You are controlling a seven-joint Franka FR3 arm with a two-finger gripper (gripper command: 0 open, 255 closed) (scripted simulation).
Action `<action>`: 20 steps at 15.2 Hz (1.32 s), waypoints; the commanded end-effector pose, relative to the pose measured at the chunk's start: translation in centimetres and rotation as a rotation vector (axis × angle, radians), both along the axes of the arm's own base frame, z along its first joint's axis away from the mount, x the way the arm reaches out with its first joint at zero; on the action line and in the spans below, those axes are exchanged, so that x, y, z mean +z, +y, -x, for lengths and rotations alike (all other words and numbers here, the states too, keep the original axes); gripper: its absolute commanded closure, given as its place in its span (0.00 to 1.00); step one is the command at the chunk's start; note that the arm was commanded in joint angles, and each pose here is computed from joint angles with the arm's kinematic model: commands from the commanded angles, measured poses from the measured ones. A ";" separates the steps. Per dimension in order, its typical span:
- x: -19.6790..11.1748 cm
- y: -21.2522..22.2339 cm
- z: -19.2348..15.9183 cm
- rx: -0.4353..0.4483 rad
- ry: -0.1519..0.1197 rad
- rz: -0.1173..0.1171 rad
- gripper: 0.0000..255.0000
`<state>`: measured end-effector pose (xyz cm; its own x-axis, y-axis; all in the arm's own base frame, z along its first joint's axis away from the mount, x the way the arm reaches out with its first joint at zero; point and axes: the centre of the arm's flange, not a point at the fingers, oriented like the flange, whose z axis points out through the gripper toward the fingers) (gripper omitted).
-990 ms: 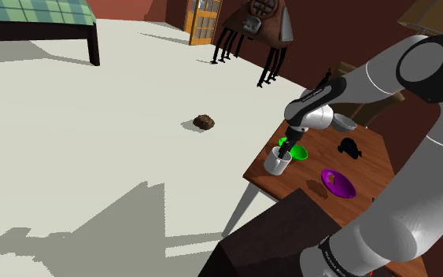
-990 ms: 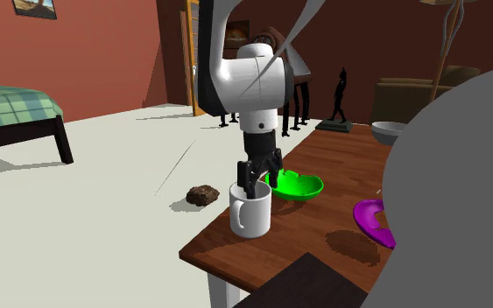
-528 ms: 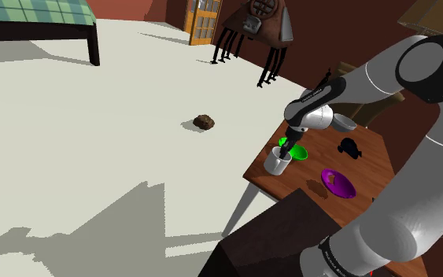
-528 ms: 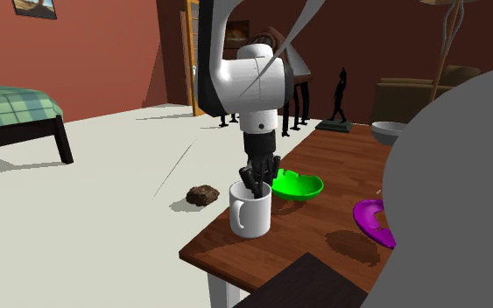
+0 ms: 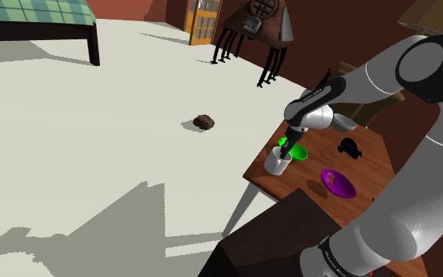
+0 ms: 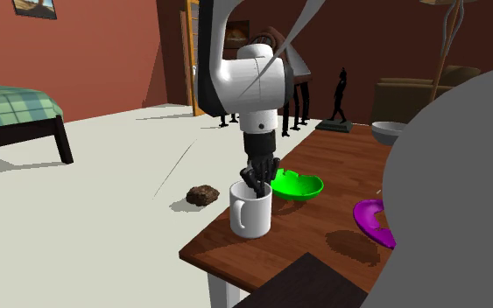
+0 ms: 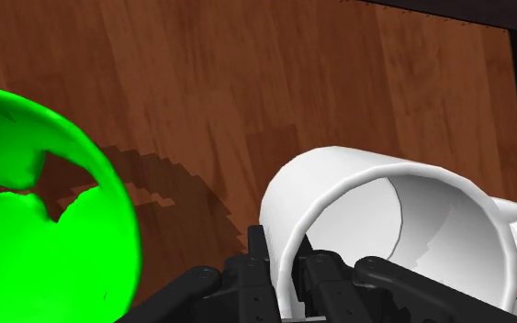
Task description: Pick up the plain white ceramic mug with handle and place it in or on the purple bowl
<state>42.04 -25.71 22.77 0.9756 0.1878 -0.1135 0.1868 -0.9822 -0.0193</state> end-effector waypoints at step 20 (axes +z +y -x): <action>10.5 0.0 0.0 0.000 0.000 0.000 1.00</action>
